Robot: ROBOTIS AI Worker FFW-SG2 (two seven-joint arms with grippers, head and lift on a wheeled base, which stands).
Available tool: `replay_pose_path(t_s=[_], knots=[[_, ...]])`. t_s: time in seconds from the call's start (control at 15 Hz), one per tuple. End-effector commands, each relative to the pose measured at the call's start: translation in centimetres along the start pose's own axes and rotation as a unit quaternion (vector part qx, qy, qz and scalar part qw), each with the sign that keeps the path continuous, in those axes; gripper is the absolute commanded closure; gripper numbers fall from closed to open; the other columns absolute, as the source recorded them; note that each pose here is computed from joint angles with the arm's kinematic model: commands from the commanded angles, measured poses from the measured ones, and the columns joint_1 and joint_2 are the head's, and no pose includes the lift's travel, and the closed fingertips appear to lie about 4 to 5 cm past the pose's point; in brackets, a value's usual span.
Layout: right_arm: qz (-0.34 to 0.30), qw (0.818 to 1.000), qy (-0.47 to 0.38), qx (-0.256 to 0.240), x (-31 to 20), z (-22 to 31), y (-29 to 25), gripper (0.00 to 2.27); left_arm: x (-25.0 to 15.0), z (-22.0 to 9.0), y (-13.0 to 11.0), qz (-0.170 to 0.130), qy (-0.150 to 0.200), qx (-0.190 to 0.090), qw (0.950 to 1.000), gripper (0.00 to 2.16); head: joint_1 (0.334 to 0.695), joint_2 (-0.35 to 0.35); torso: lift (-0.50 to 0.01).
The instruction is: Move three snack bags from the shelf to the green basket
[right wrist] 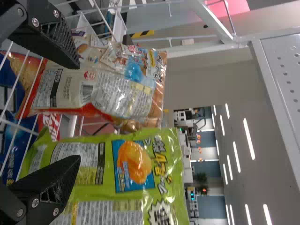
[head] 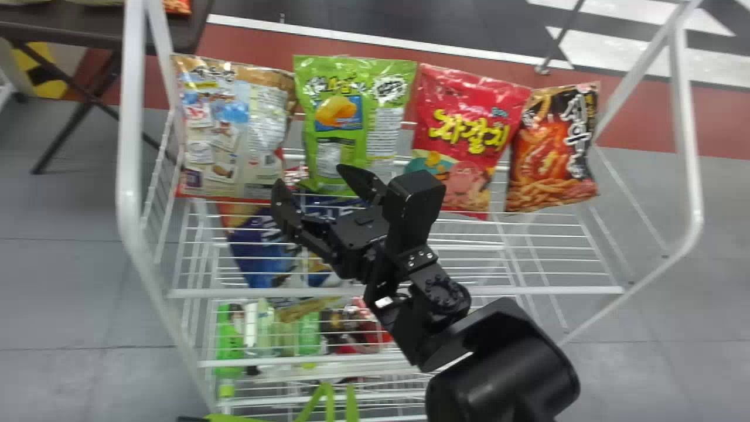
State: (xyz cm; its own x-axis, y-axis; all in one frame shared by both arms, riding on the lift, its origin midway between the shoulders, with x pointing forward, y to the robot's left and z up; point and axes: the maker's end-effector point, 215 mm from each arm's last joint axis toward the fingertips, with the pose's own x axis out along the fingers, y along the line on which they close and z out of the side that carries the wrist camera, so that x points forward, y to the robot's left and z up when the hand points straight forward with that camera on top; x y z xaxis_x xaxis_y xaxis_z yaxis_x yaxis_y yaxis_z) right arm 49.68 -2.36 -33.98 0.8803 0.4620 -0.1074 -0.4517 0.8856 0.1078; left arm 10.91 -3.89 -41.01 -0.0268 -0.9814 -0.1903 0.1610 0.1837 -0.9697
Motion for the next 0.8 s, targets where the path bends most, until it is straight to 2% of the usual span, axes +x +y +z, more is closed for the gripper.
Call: replay_pose_path(t_s=[0.0,0.13,0.2,0.4,0.47,0.53,0.73], knots=[[0.009,1.0,0.003,0.0,2.2,-0.1,0.8,0.14,-0.4,0.9,-0.9,-0.004,-0.008,0.01,0.9999,1.75,0.695,-0.139,-0.043],[0.024,1.0,0.004,-0.001,4.1,0.3,1.5,0.17,-0.7,1.0,-1.2,-0.002,-0.008,0.011,0.9999,1.75,0.695,-0.103,-0.043],[0.036,0.999,0.013,-0.001,4.7,0.2,2.1,0.42,-0.8,1.2,-1.3,-0.002,-0.01,0.012,0.9999,1.75,0.695,-0.071,-0.043],[0.069,0.997,0.043,0.003,5.8,-0.6,3.6,1.52,-0.9,1.5,-1.2,0.0,-0.013,0.016,0.9998,1.75,0.695,-0.029,-0.043],[0.07,0.996,0.05,0.0,5.9,-0.6,3.5,1.64,-0.9,1.6,-1.2,0.0,-0.012,0.018,0.9998,1.75,0.695,-0.004,-0.043],[0.073,0.996,0.053,-0.004,6.2,-0.5,3.4,1.66,-0.9,1.7,-1.3,0.0,-0.012,0.02,0.9997,1.75,0.695,0.002,-0.043],[0.083,0.994,0.074,-0.007,6.9,-0.9,2.9,2.14,-0.9,1.8,-1.2,0.0,-0.012,0.02,0.9997,1.75,0.695,0.008,-0.043]])
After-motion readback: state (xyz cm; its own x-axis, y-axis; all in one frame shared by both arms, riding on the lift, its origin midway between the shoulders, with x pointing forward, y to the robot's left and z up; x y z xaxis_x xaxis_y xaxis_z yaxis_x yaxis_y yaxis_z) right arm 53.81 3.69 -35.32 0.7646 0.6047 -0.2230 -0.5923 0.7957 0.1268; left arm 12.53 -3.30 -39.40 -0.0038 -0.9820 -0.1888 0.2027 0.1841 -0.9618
